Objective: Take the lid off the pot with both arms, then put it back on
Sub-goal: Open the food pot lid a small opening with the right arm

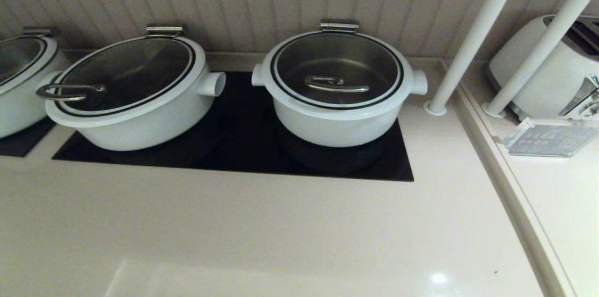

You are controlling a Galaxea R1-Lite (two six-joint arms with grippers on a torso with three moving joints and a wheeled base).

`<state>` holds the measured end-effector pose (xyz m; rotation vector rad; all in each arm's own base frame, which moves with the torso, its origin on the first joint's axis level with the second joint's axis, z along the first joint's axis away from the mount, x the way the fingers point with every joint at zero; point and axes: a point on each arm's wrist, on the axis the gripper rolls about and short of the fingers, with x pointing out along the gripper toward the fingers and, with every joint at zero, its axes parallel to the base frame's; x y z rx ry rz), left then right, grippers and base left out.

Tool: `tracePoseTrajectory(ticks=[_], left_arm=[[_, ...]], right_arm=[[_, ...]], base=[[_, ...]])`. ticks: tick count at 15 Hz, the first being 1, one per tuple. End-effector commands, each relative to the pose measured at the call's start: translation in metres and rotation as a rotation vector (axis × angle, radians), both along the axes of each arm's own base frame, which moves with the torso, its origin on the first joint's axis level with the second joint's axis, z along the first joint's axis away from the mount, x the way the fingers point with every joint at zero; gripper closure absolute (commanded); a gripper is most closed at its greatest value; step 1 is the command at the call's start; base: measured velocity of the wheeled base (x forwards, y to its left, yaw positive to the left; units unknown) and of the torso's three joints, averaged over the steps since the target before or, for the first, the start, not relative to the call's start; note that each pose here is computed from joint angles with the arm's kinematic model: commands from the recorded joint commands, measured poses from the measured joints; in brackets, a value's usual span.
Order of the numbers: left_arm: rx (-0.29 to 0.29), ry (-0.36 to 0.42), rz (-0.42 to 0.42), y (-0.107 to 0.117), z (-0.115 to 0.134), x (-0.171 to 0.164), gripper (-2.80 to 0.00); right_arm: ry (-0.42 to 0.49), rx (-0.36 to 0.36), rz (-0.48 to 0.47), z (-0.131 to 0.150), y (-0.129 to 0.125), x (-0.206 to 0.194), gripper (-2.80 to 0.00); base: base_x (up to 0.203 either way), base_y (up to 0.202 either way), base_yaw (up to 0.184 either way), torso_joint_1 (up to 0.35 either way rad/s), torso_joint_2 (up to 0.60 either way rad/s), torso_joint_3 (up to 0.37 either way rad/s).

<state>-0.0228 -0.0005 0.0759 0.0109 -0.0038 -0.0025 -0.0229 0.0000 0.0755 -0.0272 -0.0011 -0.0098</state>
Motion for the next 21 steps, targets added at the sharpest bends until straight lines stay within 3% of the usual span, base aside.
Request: tracePoseTrajectory(ticks=[1,18,21], left_arm=[[0.0,-0.001,0.0,0.0,0.0,0.0,0.0],[0.0,-0.001,0.001,0.0,0.0,0.0,0.0],[0.007,-0.002,-0.002,-0.0001,0.0002,0.0,0.0]], right_arm=[[0.001,0.002,0.0,0.0,0.0,0.0001,0.0],[0.003,0.006,0.011,0.0001,0.0,0.0,0.0],[-0.001,-0.052,0.029,0.0006,0.0004,0.0,0.0]], base=[[0.0,0.0,0.0,0.0,0.0,0.0],[0.0,0.0,0.0,0.0,0.0,0.0],[0.0,0.0,0.0,0.0,0.0,0.0]])
